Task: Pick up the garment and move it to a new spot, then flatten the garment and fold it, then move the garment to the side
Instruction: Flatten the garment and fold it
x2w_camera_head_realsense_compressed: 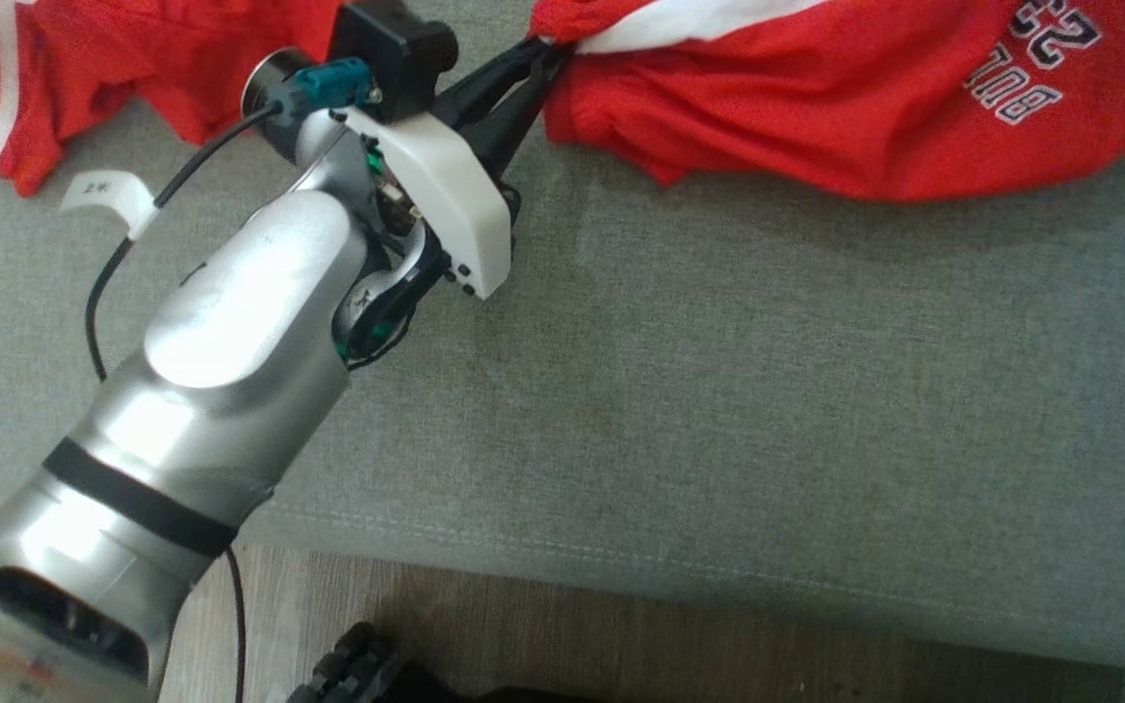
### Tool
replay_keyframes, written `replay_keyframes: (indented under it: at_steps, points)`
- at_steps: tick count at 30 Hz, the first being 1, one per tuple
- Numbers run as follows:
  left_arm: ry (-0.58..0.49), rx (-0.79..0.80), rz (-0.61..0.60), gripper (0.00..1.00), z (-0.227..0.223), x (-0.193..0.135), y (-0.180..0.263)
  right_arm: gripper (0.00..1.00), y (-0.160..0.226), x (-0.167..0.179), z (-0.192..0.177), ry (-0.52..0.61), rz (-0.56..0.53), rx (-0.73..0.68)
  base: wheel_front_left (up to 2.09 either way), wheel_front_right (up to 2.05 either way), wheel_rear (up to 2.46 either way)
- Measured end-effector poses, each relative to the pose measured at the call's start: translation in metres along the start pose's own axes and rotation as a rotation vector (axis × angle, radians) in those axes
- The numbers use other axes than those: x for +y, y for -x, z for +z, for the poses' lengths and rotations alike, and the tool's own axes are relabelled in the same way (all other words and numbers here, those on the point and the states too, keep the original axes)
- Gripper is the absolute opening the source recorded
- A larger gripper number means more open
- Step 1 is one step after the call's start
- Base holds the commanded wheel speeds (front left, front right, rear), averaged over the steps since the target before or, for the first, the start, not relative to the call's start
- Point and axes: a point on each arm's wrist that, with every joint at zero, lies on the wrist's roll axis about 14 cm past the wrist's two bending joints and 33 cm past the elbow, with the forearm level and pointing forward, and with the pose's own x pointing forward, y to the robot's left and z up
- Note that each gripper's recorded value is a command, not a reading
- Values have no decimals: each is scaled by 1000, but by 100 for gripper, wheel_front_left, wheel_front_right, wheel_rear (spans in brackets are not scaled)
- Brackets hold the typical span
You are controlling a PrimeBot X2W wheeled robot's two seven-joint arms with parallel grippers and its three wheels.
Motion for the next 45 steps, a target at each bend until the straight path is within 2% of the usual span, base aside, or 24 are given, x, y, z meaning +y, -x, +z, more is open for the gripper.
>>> replay_keyframes:
  at_steps: [10,24,25,26,38,41,45]
  points:
    - [5,-13,18,0,-4,8,-9,0,-20,-13,19,13,-54,-107,0,0,0]
    - [11,-29,49,0,-6,20,-22,0,-47,-14,29,19,-67,-145,0,0,0]
    - [12,-31,50,63,-6,20,-23,38,-49,-13,28,5,-62,-140,0,0,0]
    - [12,-31,52,100,-7,21,-23,100,-50,-13,27,2,-60,-139,0,0,0]
    - [-8,-118,108,100,13,29,-22,100,-40,-32,11,-35,-118,-80,0,0,0]
    - [-9,-161,139,100,28,32,-18,100,-30,-37,15,-54,-135,-107,0,0,0]
    - [-3,-222,178,100,50,35,-8,100,-7,-42,35,-117,-152,-219,0,0,0]
